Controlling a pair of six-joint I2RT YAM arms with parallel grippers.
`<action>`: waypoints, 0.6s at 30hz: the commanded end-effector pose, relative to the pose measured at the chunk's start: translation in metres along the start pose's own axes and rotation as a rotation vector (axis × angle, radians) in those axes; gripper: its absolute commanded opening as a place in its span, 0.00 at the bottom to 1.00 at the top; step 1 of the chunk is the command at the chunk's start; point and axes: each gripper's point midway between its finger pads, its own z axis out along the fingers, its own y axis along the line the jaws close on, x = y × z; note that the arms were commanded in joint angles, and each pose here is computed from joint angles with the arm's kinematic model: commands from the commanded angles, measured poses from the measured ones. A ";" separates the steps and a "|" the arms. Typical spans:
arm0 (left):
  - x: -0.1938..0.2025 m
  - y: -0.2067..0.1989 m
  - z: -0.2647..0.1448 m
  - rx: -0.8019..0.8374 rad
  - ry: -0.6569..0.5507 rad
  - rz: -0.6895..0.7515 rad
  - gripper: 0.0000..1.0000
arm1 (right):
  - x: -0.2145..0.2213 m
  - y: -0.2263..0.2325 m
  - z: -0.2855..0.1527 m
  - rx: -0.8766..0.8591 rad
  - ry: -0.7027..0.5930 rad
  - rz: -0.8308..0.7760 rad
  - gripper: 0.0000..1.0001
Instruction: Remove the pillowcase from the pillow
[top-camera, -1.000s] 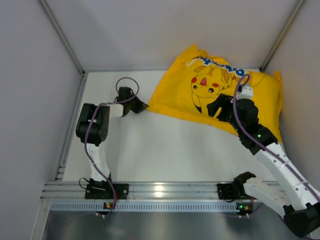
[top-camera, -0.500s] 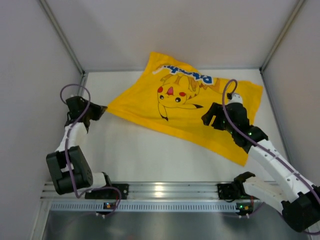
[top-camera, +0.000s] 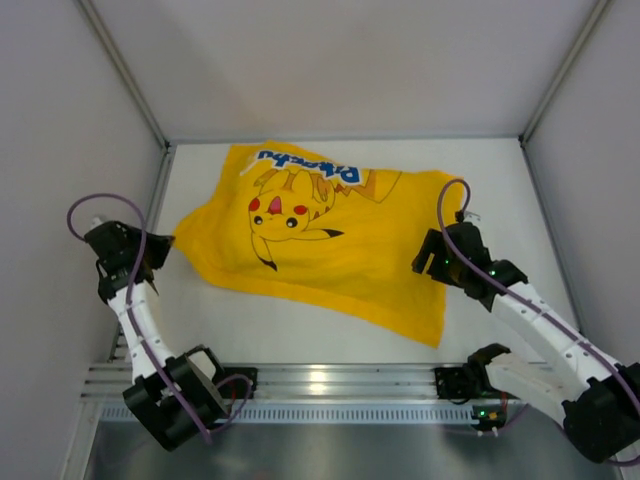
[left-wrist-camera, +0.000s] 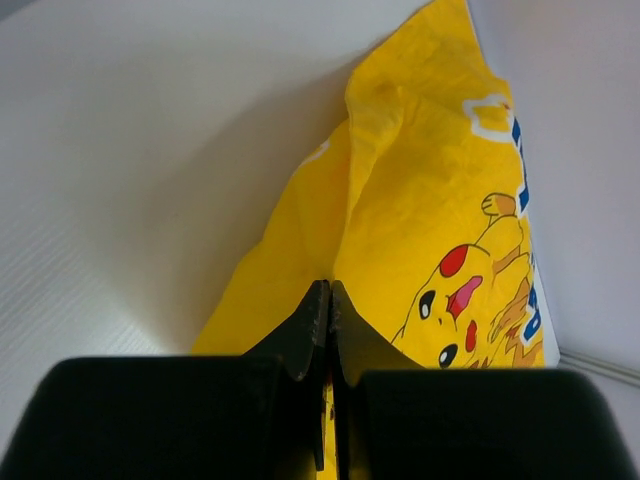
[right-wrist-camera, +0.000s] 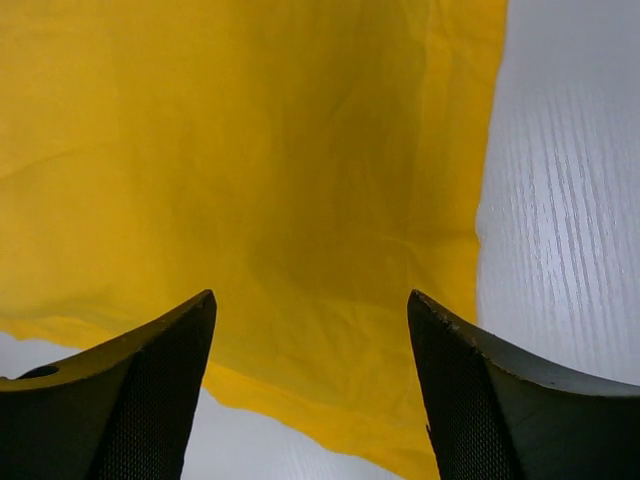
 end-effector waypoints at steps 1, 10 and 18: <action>0.021 0.007 -0.006 0.014 0.067 0.009 0.00 | 0.018 -0.012 0.008 0.036 0.056 0.003 0.74; 0.057 0.025 -0.011 0.037 0.131 0.016 0.00 | 0.040 0.077 0.069 -0.335 0.266 -0.048 0.73; 0.078 0.035 -0.015 0.061 0.175 0.043 0.00 | -0.064 0.137 0.081 -0.358 0.079 -0.134 0.73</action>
